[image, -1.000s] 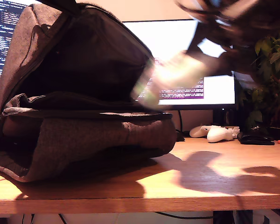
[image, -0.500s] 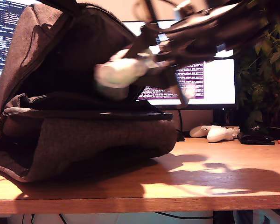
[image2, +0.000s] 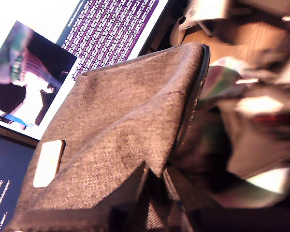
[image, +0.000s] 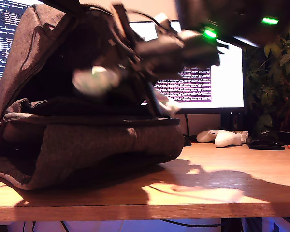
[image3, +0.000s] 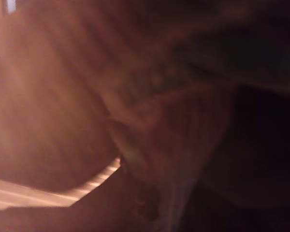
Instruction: Pack the pair of socks inside the grey Google backpack
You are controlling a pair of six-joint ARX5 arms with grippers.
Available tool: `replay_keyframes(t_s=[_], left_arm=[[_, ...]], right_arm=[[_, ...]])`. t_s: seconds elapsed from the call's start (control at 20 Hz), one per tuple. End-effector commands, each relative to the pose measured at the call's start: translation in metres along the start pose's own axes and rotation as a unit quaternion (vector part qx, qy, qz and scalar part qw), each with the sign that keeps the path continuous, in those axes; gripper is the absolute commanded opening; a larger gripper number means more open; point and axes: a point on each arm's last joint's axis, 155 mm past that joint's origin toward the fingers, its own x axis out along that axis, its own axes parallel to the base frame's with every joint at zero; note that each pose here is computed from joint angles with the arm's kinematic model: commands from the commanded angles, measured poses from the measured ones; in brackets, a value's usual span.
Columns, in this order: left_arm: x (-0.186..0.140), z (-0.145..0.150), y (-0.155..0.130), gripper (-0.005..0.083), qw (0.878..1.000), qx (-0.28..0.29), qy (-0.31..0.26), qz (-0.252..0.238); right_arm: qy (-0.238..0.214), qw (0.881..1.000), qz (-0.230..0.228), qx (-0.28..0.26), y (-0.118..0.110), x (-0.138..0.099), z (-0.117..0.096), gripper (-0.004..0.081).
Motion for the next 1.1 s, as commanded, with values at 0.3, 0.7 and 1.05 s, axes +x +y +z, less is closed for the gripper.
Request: replay_keyframes(t_s=[0.3,0.7,1.05], left_arm=[[-0.009,0.03,0.023,-0.0021,0.999,-0.021,-0.041,0.019],[-0.009,0.027,0.021,-0.0021,0.999,-0.017,-0.032,0.013],[-0.008,0.022,0.02,-0.0021,0.999,-0.021,-0.021,0.012]], right_arm=[[0.037,0.999,-0.005,-0.028,-0.022,0.041,-0.005,-0.0013],[0.045,0.997,-0.006,-0.061,-0.024,0.049,-0.014,0.0231],[0.081,0.992,-0.019,-0.094,-0.029,0.044,-0.028,0.0428]])
